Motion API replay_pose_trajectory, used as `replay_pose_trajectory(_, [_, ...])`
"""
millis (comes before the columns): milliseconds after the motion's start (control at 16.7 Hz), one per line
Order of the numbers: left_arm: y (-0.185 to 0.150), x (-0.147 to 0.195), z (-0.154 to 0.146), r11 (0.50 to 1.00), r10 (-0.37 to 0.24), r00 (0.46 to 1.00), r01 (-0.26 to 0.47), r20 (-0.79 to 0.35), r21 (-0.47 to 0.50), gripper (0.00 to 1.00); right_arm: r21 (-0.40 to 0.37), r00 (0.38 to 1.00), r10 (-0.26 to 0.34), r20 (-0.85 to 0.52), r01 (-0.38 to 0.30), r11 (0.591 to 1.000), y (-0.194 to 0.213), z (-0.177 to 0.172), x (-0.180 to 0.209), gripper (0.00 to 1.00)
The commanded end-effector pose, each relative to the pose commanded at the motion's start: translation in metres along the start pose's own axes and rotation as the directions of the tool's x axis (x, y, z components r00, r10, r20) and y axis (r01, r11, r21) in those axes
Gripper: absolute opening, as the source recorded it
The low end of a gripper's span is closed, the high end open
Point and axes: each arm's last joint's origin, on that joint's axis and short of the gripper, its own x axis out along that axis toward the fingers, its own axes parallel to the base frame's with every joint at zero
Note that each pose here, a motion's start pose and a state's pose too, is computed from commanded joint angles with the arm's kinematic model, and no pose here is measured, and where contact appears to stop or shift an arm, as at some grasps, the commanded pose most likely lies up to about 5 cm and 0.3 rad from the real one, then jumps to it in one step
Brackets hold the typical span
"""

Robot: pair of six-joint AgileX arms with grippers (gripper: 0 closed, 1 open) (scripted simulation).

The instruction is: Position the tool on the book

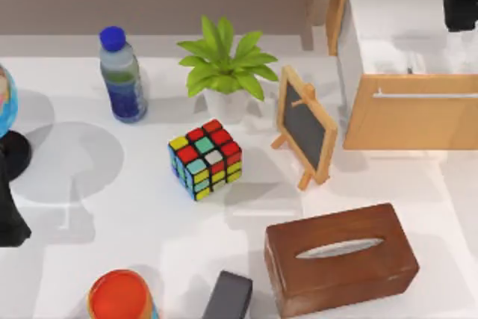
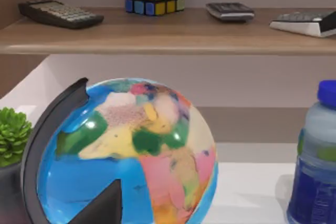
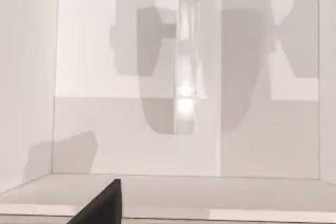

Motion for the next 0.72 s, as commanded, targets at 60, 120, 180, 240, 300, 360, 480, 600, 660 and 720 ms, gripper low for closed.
replay_pose_trajectory(60, [0.0,0.0,0.0,1.0,0.0,1.0,0.0,0.0,0.0,1.0,0.0,0.998,-0.004,-0.056,0.004,1.0,0.004,0.011,0.017,1.0])
replay_pose_trajectory(120, [0.0,0.0,0.0,1.0,0.0,1.0,0.0,0.0,0.0,1.0,0.0,0.994,-0.008,-0.108,0.008,1.0,0.007,0.021,0.035,1.0])
replay_pose_trajectory(180, [0.0,0.0,0.0,1.0,0.0,1.0,0.0,0.0,0.0,1.0,-0.001,0.988,-0.012,-0.155,0.012,1.0,0.01,0.028,0.052,1.0])
replay_pose_trajectory(240, [0.0,0.0,0.0,1.0,0.0,1.0,0.0,0.0,0.0,1.0,-0.001,0.98,-0.016,-0.198,0.016,1.0,0.013,0.034,0.069,1.0])
replay_pose_trajectory(300, [0.0,0.0,0.0,1.0,0.0,1.0,0.0,0.0,0.0,1.0,-0.002,0.971,-0.02,-0.236,0.02,1.0,0.015,0.039,0.085,1.0])
replay_pose_trajectory(360, [0.0,0.0,0.0,1.0,0.0,1.0,0.0,0.0,0.0,1.0,-0.002,0.963,-0.024,-0.27,0.024,1.0,0.018,0.043,0.099,1.0])
replay_pose_trajectory(480, [0.0,0.0,0.0,1.0,0.0,1.0,0.0,0.0,0.0,1.0,-0.002,0.947,-0.029,-0.318,0.03,1.0,0.021,0.047,0.122,1.0])
replay_pose_trajectory(600, [0.0,0.0,0.0,1.0,0.0,1.0,0.0,0.0,0.0,1.0,0.0,0.939,-0.032,-0.344,0.034,0.999,0.022,0.05,0.136,1.0])
replay_pose_trajectory(660, [0.0,0.0,0.0,1.0,0.0,1.0,0.0,0.0,0.0,1.0,0.001,0.937,-0.032,-0.349,0.035,0.999,0.023,0.051,0.14,1.0])
replay_pose_trajectory(720, [0.0,0.0,0.0,1.0,0.0,1.0,0.0,0.0,0.0,1.0,0.002,0.936,-0.033,-0.351,0.035,0.999,0.023,0.052,0.142,1.0])
